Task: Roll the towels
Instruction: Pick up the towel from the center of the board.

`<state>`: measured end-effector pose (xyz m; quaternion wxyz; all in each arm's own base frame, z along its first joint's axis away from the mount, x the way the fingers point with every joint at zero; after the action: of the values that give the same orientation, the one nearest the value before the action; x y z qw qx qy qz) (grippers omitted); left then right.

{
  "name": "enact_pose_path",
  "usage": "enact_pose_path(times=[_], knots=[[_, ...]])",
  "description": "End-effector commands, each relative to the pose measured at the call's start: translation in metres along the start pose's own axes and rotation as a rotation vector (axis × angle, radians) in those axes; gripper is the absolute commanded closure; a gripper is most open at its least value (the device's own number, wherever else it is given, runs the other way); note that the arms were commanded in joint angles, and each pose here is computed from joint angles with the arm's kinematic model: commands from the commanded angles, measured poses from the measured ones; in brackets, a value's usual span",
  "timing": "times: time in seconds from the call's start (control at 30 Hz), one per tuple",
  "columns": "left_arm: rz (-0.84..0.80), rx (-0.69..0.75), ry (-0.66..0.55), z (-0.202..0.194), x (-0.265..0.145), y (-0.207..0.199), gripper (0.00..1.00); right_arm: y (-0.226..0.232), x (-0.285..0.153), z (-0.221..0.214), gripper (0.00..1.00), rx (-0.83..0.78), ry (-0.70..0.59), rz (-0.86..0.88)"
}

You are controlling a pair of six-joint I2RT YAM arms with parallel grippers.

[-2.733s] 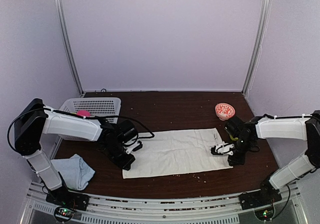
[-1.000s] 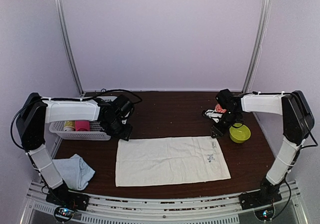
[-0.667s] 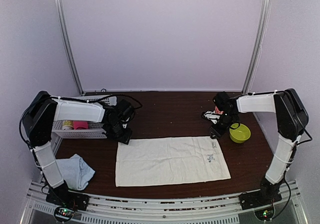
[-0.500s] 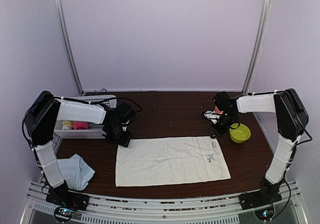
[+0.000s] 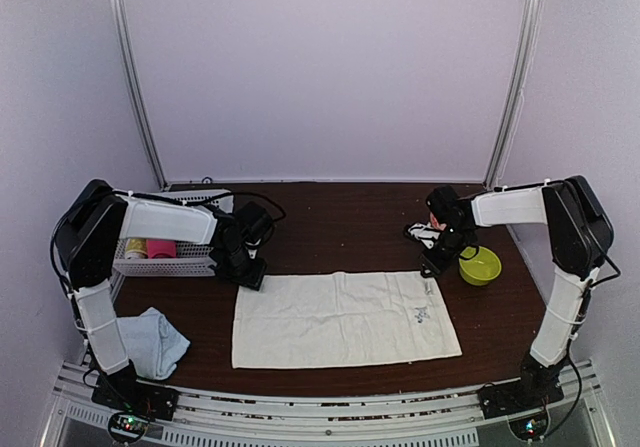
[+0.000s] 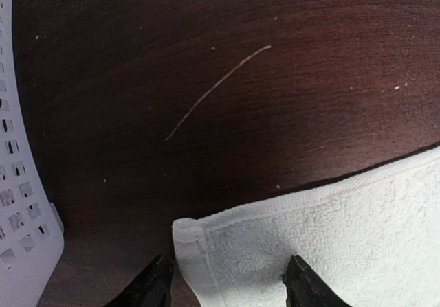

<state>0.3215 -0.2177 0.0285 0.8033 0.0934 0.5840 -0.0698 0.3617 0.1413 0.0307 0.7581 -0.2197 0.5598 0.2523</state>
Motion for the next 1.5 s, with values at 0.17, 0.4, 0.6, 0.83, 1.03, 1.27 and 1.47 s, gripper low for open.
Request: enact_pose_path(times=[0.17, 0.4, 0.6, 0.83, 1.03, 1.27, 1.47], knots=[[0.006, -0.008, -0.046, 0.02, -0.008, -0.001, 0.41, -0.024, 0.004, -0.007, 0.63, 0.063, 0.03, -0.065], [-0.018, -0.004, -0.086, 0.033, -0.016, -0.005, 0.38, -0.022, -0.015, 0.006, 0.61, 0.075, -0.024, -0.046], [-0.066, -0.015, -0.072, 0.037, -0.007, -0.01, 0.38, -0.022, -0.01, 0.005, 0.6, 0.07, -0.015, -0.042], [-0.053, -0.024, -0.034, 0.033, 0.005, -0.008, 0.42, -0.017, -0.004, 0.0, 0.61, 0.06, -0.011, -0.017], [-0.021, -0.02, -0.018, 0.028, 0.015, -0.004, 0.43, -0.015, 0.005, -0.007, 0.65, 0.063, 0.001, -0.009], [-0.001, -0.012, -0.026, 0.027, 0.008, 0.001, 0.43, -0.015, 0.007, -0.005, 0.73, 0.062, 0.001, -0.005], [-0.068, -0.036, -0.042, 0.028, 0.005, 0.003, 0.38, -0.018, 0.007, -0.004, 0.84, 0.067, -0.002, 0.001]])
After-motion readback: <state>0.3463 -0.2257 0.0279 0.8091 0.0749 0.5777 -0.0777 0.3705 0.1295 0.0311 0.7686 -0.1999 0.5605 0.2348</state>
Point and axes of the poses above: each gripper's point midway between its finger pads, its own x axis out along the fingers, its own y axis along the line the jaws close on, z = x × y, the point moved 1 cm from there along -x, back along the fingers
